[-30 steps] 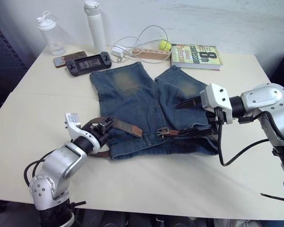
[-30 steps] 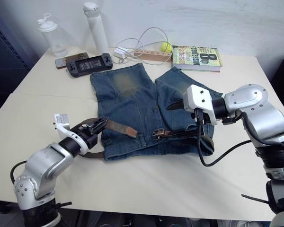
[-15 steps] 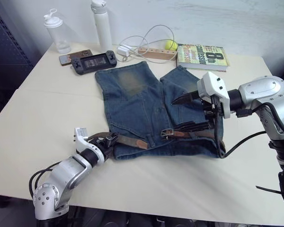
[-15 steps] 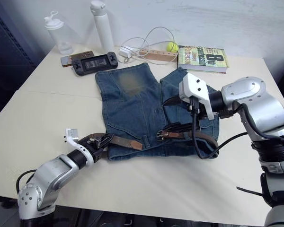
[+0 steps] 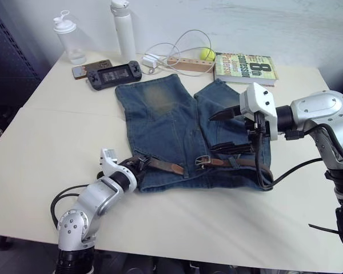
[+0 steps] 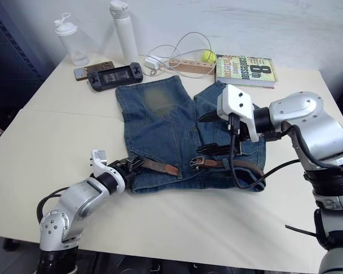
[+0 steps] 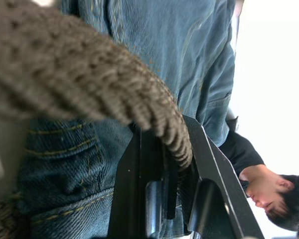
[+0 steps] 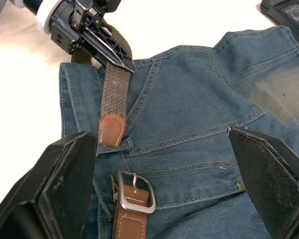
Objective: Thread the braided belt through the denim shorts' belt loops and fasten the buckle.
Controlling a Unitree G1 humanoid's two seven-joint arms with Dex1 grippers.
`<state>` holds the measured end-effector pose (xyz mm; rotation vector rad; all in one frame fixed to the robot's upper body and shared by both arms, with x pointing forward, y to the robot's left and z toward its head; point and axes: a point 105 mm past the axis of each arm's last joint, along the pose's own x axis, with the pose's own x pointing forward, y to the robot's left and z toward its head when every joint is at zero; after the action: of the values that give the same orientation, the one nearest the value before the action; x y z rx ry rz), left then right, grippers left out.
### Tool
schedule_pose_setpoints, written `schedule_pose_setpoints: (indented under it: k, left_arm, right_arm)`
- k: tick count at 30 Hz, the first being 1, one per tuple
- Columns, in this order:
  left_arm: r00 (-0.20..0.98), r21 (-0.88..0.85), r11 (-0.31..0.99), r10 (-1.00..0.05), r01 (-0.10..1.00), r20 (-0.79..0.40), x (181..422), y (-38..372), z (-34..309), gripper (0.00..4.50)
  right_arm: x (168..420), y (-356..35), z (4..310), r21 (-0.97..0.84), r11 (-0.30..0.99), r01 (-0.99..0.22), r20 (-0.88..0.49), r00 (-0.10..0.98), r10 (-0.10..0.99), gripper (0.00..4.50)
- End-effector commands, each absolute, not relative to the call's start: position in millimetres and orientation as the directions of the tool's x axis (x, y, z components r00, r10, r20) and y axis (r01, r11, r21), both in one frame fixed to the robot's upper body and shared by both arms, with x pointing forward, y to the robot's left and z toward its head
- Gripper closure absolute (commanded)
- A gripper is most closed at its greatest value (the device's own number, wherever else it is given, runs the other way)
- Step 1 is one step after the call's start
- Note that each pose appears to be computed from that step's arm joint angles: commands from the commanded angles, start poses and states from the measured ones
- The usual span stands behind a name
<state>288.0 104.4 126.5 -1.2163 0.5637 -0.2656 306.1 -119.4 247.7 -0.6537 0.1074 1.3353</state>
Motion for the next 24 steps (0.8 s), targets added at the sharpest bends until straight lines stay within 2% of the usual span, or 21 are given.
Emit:
schedule_pose_setpoints:
  k: [1,4,10,15,19,24]
  left_arm:
    - [0.798,-0.932,0.344,-0.526,-0.117,-0.294,284.7,86.5,117.0,4.50]
    - [0.794,-0.925,0.350,-0.516,-0.147,-0.321,283.7,83.5,111.4,4.50]
    - [0.820,-0.900,0.365,-0.421,-0.239,-0.389,282.6,101.9,101.6,4.50]
    - [0.839,-0.887,0.403,-0.382,-0.225,-0.387,280.5,113.2,112.7,4.50]
    - [0.821,-0.904,0.356,-0.424,-0.236,-0.381,281.8,93.5,111.1,4.50]
    - [0.844,-0.910,0.333,-0.387,-0.247,-0.371,286.1,90.2,118.6,4.50]
  right_arm:
    - [300.8,-122.5,262.3,-0.438,0.096,-0.894,-0.406,0.291,0.866,0.06]
    - [299.9,-122.5,262.3,-0.442,0.105,-0.891,-0.404,0.303,0.863,0.06]
    - [299.3,-125.7,260.2,-0.443,0.118,-0.889,-0.413,0.319,0.853,0.06]
    - [298.2,-125.0,259.4,-0.439,0.114,-0.891,-0.418,0.315,0.852,0.06]
    - [298.3,-120.9,259.1,-0.438,0.110,-0.892,-0.413,0.309,0.857,0.06]
    - [299.3,-121.1,259.0,-0.440,0.115,-0.891,-0.414,0.314,0.855,0.06]
